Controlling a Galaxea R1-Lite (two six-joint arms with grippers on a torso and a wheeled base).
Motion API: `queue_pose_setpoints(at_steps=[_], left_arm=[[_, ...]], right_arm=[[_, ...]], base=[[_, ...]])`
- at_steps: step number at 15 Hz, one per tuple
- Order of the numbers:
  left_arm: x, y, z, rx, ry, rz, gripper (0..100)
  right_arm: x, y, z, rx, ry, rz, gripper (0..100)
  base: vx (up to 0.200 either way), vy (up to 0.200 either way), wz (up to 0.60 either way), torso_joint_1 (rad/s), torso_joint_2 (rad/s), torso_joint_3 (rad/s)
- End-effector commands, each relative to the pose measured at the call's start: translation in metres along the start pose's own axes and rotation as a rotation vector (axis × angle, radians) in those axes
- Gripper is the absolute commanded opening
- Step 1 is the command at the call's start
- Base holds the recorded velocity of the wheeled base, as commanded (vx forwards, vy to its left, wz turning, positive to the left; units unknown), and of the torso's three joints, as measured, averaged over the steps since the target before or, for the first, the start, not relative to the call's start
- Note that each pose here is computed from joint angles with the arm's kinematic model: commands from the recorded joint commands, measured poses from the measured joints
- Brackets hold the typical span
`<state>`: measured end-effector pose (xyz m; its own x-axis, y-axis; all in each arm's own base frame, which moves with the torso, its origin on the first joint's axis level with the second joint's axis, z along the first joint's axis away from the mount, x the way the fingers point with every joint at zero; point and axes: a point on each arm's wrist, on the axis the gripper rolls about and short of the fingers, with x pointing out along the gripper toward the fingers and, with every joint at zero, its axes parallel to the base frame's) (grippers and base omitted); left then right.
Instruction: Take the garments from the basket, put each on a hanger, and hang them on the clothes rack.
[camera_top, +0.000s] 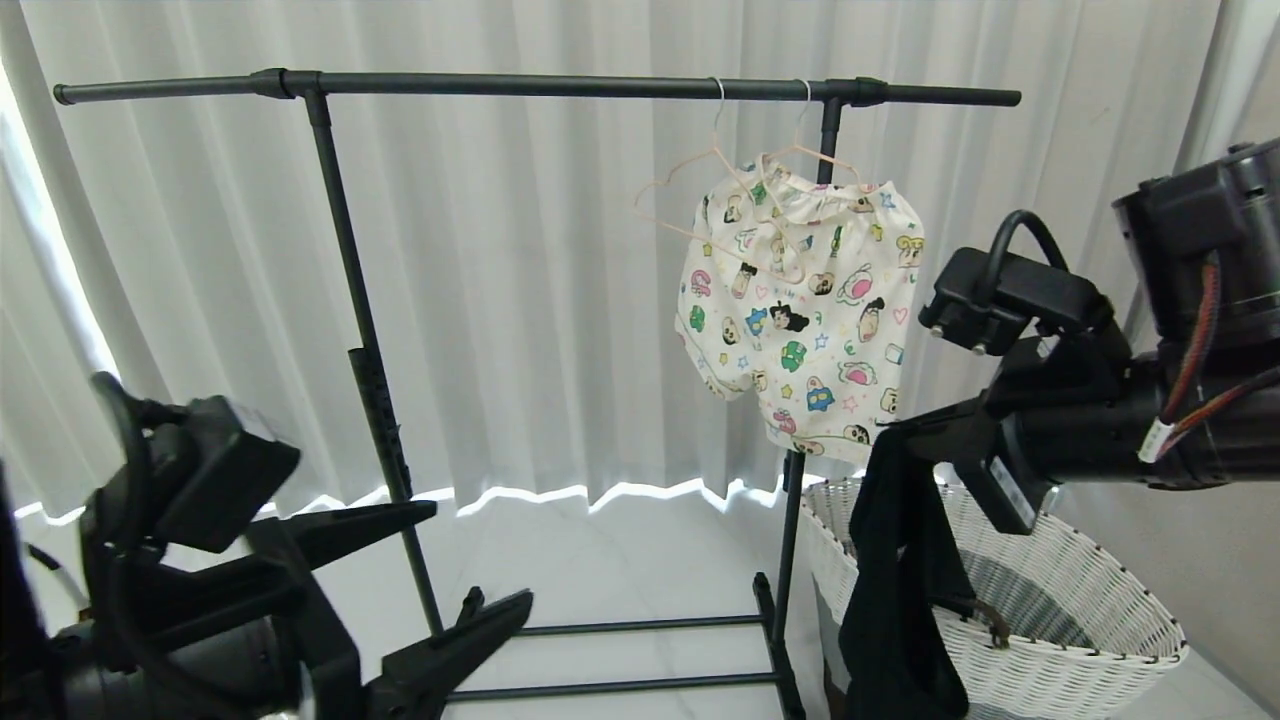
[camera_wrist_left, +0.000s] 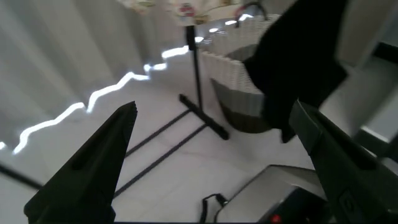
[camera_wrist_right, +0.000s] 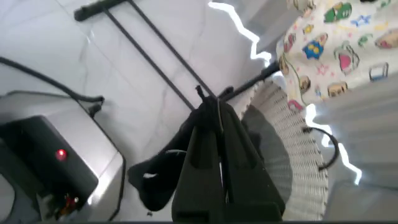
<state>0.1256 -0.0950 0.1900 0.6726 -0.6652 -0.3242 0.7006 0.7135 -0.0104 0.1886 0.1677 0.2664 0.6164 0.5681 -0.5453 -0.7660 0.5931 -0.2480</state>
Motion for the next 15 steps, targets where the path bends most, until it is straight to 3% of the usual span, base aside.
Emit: queue_pose_setpoints(at_steps=[1, 4, 6, 8, 11, 15], left_arm=[[0.037, -0.021, 0.001, 0.027, 0.099, -0.137, 100], [0.074, -0.045, -0.008, 0.045, 0.211, -0.240, 100], [0.106, -0.054, -0.007, -0.031, 0.261, -0.249, 100], [0.139, -0.058, -0.006, -0.091, 0.252, -0.243, 100], [0.179, -0.061, -0.016, -0.121, 0.246, -0.234, 100], [0.203, -0.047, -0.045, -0.133, 0.331, -0.129, 100]], right_arm=[[0.028, 0.007, 0.003, -0.006, 0.006, 0.032, 0], [0.037, 0.008, 0.008, 0.010, -0.021, 0.076, 0], [0.035, 0.010, 0.009, 0.023, -0.035, 0.107, 0], [0.033, 0.015, 0.012, 0.018, -0.050, 0.138, 0], [0.027, 0.027, 0.017, -0.007, -0.077, 0.176, 0], [0.016, 0.031, 0.021, -0.019, -0.104, 0.186, 0]], base=[[0.000, 0.000, 0.00, 0.000, 0.00, 0.000], [0.000, 0.000, 0.00, 0.000, 0.00, 0.000], [0.000, 0.000, 0.00, 0.000, 0.00, 0.000], [0.000, 0.000, 0.00, 0.000, 0.00, 0.000], [0.000, 0.000, 0.00, 0.000, 0.00, 0.000], [0.000, 0.000, 0.00, 0.000, 0.00, 0.000]])
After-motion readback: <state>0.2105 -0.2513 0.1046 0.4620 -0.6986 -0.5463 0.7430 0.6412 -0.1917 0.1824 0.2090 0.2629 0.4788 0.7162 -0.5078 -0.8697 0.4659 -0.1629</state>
